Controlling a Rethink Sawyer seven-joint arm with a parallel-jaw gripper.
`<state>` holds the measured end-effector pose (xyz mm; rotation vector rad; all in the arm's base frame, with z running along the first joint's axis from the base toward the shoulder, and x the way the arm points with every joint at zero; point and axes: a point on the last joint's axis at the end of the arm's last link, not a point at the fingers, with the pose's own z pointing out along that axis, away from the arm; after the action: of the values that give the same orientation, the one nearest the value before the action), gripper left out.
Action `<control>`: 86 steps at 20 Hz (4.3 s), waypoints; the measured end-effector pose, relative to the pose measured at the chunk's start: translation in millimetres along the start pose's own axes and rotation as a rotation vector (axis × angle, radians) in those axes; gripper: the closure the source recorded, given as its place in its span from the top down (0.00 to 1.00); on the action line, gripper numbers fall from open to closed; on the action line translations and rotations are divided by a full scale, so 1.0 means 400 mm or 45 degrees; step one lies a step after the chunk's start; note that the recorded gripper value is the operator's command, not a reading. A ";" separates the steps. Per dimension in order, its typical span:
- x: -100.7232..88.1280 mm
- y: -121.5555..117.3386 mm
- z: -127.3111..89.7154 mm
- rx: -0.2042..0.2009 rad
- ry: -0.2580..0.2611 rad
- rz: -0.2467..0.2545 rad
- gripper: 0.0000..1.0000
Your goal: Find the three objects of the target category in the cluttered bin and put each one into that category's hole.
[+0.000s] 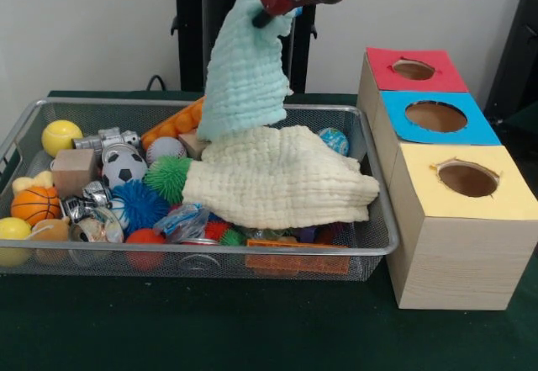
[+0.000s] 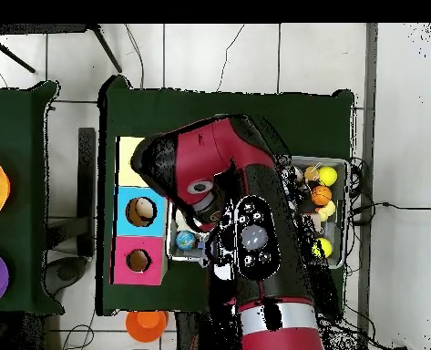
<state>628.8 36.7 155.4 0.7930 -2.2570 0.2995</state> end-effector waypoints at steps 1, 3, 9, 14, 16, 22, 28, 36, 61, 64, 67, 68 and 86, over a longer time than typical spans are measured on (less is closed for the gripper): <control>-0.001 -0.008 0.006 0.003 -0.006 0.002 0.00; -0.001 -0.035 0.026 0.011 -0.019 0.011 0.00; -0.003 -0.121 0.088 -0.013 -0.026 0.034 0.00; -0.001 -0.188 0.145 -0.082 -0.050 -0.019 0.00; 0.007 -0.219 0.172 -0.118 -0.066 -0.083 0.00; 0.030 -0.270 0.200 -0.160 -0.110 -0.227 0.00; 0.060 -0.315 0.219 -0.154 -0.135 -0.381 0.00; 0.083 -0.346 0.251 -0.084 -0.082 -0.559 0.00; 0.114 -0.408 0.282 0.002 -0.010 -0.686 0.00; 0.116 -0.410 0.283 0.001 -0.011 -0.698 0.00; 0.116 -0.411 0.284 0.001 -0.010 -0.712 0.00; 0.116 -0.411 0.284 0.001 -0.010 -0.713 0.00; 0.139 -0.434 0.298 -0.013 -0.017 -0.694 1.00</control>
<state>639.5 -174.9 105.6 1.3596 -1.9549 0.0240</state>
